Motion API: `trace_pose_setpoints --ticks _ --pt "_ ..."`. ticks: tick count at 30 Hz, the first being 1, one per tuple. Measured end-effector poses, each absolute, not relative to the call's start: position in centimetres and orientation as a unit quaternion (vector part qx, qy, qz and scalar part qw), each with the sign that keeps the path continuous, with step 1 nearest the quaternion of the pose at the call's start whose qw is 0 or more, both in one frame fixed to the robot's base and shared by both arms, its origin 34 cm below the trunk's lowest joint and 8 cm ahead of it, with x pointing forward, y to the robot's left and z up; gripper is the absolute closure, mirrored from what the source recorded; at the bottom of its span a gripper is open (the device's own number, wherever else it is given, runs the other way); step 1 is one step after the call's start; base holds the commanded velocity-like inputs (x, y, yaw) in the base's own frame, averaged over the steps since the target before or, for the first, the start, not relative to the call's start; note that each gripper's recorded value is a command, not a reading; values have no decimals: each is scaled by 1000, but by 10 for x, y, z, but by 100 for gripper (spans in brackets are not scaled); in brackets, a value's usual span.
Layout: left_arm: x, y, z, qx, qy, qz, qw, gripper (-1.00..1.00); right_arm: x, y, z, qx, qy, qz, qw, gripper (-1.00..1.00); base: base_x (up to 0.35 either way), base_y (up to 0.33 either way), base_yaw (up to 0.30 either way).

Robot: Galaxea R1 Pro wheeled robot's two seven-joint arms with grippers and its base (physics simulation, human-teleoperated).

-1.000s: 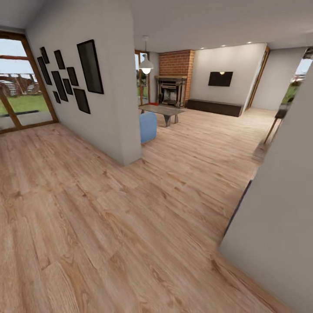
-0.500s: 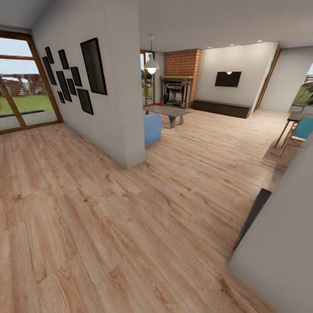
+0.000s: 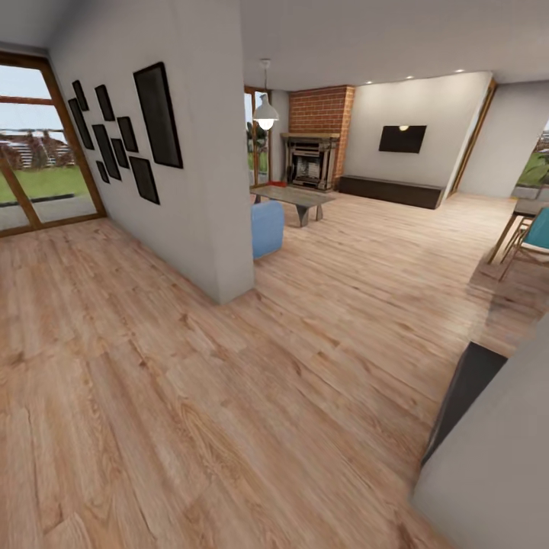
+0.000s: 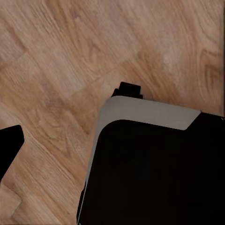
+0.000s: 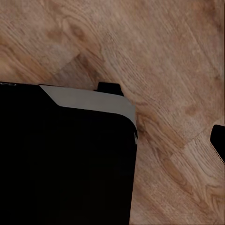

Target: Move the two storage containers from the living room to the garage. In the garage, place one container on the floor and stack the other container on top of it (either order is fine).

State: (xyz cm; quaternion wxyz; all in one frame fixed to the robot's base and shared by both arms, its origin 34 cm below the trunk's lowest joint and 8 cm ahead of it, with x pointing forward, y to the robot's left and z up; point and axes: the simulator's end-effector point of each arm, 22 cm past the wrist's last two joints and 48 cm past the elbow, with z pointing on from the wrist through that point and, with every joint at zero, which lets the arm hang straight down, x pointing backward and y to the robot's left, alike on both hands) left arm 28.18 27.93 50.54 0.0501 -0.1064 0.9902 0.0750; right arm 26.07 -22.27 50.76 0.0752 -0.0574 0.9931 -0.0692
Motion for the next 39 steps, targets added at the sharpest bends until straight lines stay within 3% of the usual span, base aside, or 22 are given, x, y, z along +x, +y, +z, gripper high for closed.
trace_pose_setpoints --ticks 39 --pt "282 279 505 -106 990 75 51 -100 261 -230 507 -53 993 -74 76 -100 322 0 0"
